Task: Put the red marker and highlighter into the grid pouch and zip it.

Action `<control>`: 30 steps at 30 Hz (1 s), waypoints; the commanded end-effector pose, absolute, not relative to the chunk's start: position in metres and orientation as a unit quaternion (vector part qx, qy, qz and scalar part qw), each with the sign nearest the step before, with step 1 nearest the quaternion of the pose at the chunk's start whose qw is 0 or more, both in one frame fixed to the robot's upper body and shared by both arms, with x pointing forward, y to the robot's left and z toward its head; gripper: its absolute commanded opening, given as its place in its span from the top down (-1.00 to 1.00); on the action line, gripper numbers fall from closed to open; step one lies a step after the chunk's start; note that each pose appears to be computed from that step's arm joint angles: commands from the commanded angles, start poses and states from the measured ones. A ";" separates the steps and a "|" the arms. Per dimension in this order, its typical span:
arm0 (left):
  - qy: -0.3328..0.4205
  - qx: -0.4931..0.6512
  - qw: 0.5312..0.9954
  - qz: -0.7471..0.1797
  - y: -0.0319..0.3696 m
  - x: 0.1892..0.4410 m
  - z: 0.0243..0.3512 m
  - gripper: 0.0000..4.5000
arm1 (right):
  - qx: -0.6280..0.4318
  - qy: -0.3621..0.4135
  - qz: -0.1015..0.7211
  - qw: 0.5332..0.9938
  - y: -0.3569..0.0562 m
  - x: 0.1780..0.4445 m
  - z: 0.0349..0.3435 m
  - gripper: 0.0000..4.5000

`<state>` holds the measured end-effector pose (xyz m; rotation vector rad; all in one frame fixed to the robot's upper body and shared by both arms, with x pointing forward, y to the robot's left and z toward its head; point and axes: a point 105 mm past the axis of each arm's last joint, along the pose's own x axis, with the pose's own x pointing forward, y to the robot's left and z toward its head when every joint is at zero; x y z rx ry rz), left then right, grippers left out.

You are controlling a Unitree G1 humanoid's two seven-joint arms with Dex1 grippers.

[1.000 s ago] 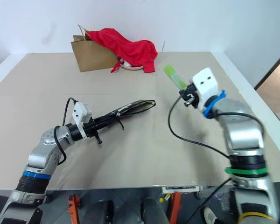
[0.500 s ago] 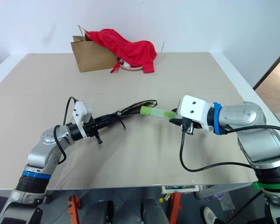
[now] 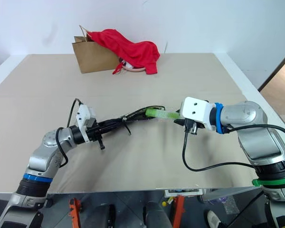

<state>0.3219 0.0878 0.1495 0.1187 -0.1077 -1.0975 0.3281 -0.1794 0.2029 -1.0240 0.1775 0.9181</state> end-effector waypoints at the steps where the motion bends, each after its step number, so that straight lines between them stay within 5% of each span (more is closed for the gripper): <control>1: -0.080 0.074 0.842 -0.528 0.086 0.320 0.161 1.00 | -0.486 0.053 0.410 0.770 -0.179 0.333 0.224 0.57; 15: -0.084 0.078 0.842 -0.527 0.087 0.324 0.163 1.00 | -0.567 0.046 0.515 0.641 -0.112 0.324 0.181 0.57; 22: -0.087 0.077 0.844 -0.524 0.088 0.324 0.165 1.00 | -0.569 0.017 0.505 0.649 -0.094 0.336 0.196 0.57; 30: -0.086 0.077 0.849 -0.516 0.093 0.324 0.165 1.00 | -0.546 0.055 0.466 0.694 -0.139 0.339 0.218 0.57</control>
